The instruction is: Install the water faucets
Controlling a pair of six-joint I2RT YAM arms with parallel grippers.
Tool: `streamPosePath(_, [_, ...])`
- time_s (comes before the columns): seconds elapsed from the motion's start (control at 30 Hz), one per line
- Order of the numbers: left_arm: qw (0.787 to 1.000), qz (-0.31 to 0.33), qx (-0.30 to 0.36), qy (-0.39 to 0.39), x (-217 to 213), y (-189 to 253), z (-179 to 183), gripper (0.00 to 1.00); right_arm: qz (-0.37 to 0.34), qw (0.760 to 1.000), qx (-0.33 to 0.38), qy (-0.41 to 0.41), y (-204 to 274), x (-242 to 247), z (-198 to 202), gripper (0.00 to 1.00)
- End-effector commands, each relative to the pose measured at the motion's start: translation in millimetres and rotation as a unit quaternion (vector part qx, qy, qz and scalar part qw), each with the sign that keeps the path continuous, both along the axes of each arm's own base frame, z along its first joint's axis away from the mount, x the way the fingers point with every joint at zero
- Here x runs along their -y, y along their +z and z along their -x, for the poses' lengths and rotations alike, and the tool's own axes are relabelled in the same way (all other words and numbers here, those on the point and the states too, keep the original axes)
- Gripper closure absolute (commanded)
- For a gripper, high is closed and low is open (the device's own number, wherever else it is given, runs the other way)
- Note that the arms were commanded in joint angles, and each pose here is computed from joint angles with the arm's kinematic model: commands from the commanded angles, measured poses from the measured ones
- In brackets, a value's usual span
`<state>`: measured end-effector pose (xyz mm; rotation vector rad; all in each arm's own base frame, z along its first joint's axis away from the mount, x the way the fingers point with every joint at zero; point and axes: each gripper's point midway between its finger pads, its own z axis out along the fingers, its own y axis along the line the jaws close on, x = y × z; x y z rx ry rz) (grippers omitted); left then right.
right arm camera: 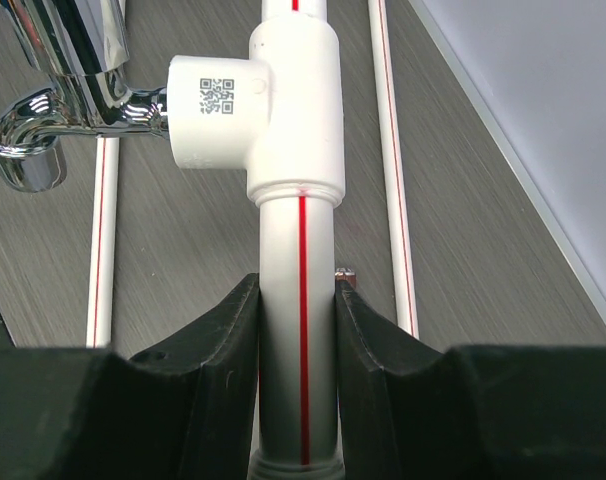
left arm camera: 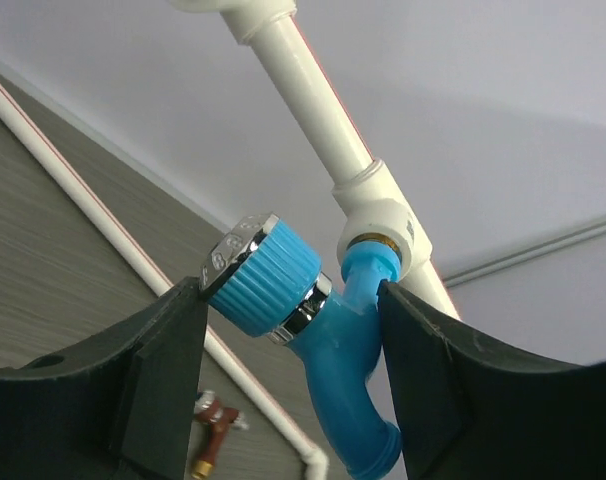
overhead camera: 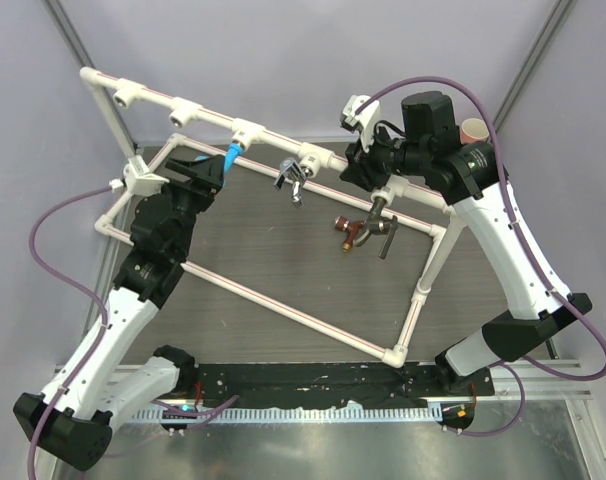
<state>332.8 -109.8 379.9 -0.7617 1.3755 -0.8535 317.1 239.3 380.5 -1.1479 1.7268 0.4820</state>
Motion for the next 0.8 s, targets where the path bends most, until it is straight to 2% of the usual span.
streamPosePath(0.0, [0.983, -0.153, 0.098, -0.017, 4, 57, 5, 1.0, -0.001, 0.999, -0.032, 0.009, -18, -9, 0, 0.99])
streamPosePath(0.03, [0.972, -0.211, 0.098, -0.018, 4, 52, 3, 1.0, -0.001, 0.999, -0.031, 0.009, -17, -9, 0, 0.99])
streamPosePath(0.1, [0.954, -0.274, 0.112, -0.041, 12, 52, 5, 1.0, -0.001, 0.999, -0.033, 0.009, -18, -9, 0, 0.99])
streamPosePath(0.13, [0.939, -0.322, 0.117, -0.043, 11, 49, 5, 1.0, -0.001, 0.999, -0.032, 0.01, -18, -9, 0, 0.99])
streamPosePath(0.2, [0.92, -0.368, 0.12, -0.061, 15, 42, 7, 1.0, -0.002, 0.999, -0.034, 0.011, -18, -10, 0, 0.99])
streamPosePath(0.27, [0.912, -0.389, 0.12, -0.053, 10, 42, 9, 0.99, -0.002, 0.999, -0.035, 0.01, -19, -10, 0, 0.99])
streamPosePath(0.33, [0.921, -0.374, 0.104, -0.034, 2, 37, 9, 0.96, -0.001, 0.999, -0.036, 0.01, -19, -11, -1, 0.99])
streamPosePath(0.37, [0.929, -0.353, 0.111, -0.029, -1, 42, 15, 0.9, -0.002, 0.999, -0.035, 0.01, -18, -11, -1, 0.99])
streamPosePath(0.43, [0.94, -0.32, 0.118, -0.021, -3, 45, 18, 0.85, -0.002, 0.999, -0.037, 0.01, -20, -11, -1, 0.99])
streamPosePath(0.57, [0.969, -0.219, 0.112, 0.004, -13, 48, 25, 0.48, -0.003, 0.999, -0.035, 0.01, -18, -11, -1, 0.99])
streamPosePath(0.67, [0.985, -0.144, 0.097, 0.018, -19, 45, 26, 0.36, -0.002, 0.999, -0.036, 0.011, -19, -11, -1, 0.99])
streamPosePath(0.77, [0.992, -0.093, 0.084, 0.015, -17, 41, 24, 0.3, -0.003, 0.999, -0.036, 0.011, -18, -11, 0, 0.99])
